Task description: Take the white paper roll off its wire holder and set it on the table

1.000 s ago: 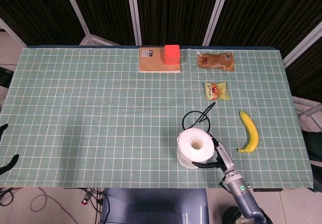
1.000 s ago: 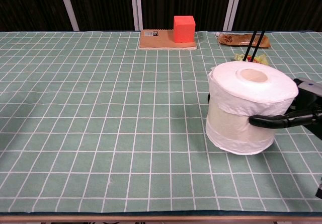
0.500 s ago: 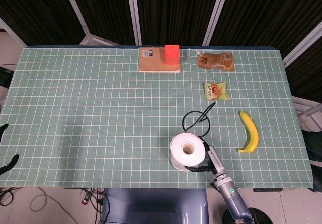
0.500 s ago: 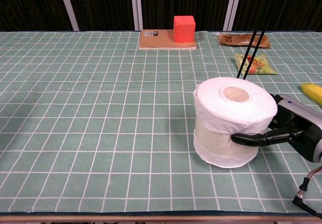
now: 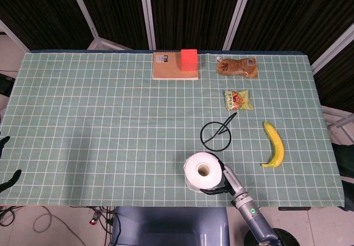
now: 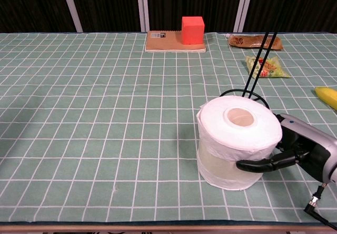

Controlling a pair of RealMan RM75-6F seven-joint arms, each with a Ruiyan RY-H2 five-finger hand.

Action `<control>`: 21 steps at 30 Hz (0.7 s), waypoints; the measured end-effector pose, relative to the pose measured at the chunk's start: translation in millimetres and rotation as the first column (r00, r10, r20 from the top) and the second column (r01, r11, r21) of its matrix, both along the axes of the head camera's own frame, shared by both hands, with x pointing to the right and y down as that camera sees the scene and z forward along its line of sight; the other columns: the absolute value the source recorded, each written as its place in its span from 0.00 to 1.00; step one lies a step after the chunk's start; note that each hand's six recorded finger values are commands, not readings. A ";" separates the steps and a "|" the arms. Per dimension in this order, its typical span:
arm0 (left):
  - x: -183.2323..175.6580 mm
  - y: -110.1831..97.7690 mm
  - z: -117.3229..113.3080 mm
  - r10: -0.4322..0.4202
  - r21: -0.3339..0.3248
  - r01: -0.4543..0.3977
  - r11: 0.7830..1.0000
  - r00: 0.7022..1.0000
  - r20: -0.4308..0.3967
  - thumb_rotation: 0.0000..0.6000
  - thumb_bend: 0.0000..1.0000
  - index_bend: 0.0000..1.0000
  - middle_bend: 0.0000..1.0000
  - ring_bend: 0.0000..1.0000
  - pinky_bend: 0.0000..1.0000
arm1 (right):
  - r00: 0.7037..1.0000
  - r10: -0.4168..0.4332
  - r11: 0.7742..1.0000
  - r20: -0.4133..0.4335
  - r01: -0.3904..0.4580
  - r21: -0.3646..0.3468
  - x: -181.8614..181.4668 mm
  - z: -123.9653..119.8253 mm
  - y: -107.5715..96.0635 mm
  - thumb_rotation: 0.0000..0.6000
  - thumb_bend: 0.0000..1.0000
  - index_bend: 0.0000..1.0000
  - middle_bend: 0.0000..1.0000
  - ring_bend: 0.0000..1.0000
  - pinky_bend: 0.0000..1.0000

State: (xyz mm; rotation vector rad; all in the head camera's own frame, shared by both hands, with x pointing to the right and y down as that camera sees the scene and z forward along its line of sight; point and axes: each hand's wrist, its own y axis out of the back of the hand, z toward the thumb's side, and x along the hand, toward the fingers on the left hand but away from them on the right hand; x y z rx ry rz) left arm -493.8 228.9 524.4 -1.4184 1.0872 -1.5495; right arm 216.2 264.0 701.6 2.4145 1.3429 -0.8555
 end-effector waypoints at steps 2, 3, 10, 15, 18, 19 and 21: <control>0.1 0.1 -0.1 0.000 0.001 0.000 1.000 1.000 0.000 1.00 0.22 0.12 0.00 0.00 0.03 | 1.000 -0.012 1.000 0.000 0.012 -0.006 1.3 -1.0 -0.7 1.00 0.01 0.00 0.00 0.00 0.00; 0.0 0.1 -0.1 0.000 0.000 0.000 1.000 1.000 0.000 1.00 0.22 0.12 0.00 0.00 0.03 | 1.000 -0.018 1.000 0.000 0.018 -0.009 2.8 -2.2 -1.6 1.00 0.01 0.00 0.00 0.00 0.00; 0.1 -0.1 -0.1 0.000 0.001 0.000 1.000 1.000 0.001 1.00 0.22 0.13 0.00 0.00 0.03 | 1.000 -0.028 1.000 -0.006 0.028 0.006 23.0 -17.1 -11.4 1.00 0.00 0.00 0.00 0.00 0.00; 0.4 0.0 0.1 0.000 0.000 0.000 1.000 1.000 0.001 1.00 0.22 0.13 0.00 0.00 0.03 | 0.999 -0.023 0.997 -0.025 0.025 0.074 52.9 -46.6 -22.5 1.00 0.00 0.00 0.00 0.00 0.00; 0.5 -0.2 -0.7 0.000 0.004 0.000 1.000 1.000 0.001 1.00 0.22 0.13 0.00 0.00 0.03 | 0.997 -0.055 0.990 -0.056 0.062 0.127 73.1 -71.6 -22.6 1.00 0.00 0.00 0.00 0.00 0.00; 0.0 -0.4 -1.4 -0.002 0.007 0.002 1.000 1.000 0.000 1.00 0.22 0.13 0.00 0.00 0.03 | 0.995 -0.069 0.987 -0.070 0.079 0.142 79.5 -79.8 -20.7 1.00 0.00 0.00 0.00 0.00 0.00; -1.1 -0.5 -2.8 -0.007 0.012 0.007 1.000 1.000 -0.001 1.00 0.22 0.13 0.00 0.00 0.03 | 0.990 -0.095 0.979 -0.104 0.112 0.171 94.8 -99.0 -16.0 1.00 0.00 0.00 0.00 0.00 0.00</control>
